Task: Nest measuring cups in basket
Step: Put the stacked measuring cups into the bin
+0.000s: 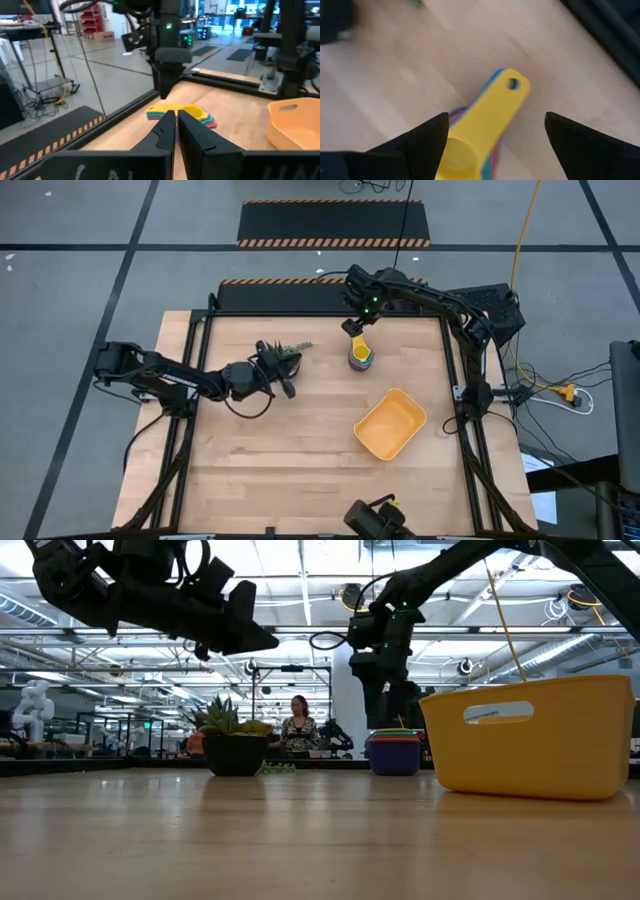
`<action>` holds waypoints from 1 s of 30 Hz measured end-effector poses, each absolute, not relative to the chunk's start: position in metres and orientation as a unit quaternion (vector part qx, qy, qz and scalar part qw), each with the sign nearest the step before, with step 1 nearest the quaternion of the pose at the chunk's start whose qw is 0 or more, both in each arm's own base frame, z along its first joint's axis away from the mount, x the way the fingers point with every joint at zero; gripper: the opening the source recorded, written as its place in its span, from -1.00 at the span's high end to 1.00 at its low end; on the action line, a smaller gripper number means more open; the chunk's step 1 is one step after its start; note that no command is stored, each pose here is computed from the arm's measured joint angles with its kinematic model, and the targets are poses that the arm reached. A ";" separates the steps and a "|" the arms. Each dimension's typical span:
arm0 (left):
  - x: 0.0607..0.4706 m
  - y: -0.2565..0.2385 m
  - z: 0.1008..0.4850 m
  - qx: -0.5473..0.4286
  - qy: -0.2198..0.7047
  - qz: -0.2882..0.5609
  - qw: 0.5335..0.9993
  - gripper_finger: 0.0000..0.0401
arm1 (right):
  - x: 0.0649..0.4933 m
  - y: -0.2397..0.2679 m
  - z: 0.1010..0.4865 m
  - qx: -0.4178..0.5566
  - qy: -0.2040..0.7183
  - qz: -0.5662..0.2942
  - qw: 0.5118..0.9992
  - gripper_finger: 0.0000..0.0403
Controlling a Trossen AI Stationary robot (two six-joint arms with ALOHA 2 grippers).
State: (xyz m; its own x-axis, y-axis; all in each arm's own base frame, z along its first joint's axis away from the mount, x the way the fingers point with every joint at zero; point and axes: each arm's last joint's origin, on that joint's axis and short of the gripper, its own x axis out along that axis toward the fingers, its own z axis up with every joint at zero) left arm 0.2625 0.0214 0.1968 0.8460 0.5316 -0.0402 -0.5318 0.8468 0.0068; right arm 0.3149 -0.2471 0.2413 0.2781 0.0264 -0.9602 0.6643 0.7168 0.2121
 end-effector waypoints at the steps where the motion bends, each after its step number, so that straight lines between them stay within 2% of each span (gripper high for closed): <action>1: 0.263 0.020 0.199 0.001 0.020 0.274 0.962 0.89 | 0.314 -0.247 0.241 0.298 0.567 -0.220 0.736 -0.60; 10: 0.269 0.009 0.212 0.023 0.002 0.253 0.967 0.89 | 0.316 -0.243 0.238 0.309 0.568 -0.236 0.725 -0.60; 24: 0.270 0.008 0.211 0.177 0.047 0.227 0.956 0.89 | 0.320 -0.239 0.238 0.388 0.537 -0.295 0.688 -0.60; 30: 0.270 0.008 0.212 0.204 0.048 0.226 0.951 0.89 | 0.325 -0.238 0.239 0.402 0.517 -0.310 0.689 -0.60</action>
State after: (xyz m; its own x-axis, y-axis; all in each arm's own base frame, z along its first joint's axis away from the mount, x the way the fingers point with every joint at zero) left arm 0.2701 0.0077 0.2121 0.8933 0.4495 0.0012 -0.4104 0.8145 0.4101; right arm 0.3248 -0.2377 0.2391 0.2734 -0.0113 -0.9618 0.8428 0.4848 0.2339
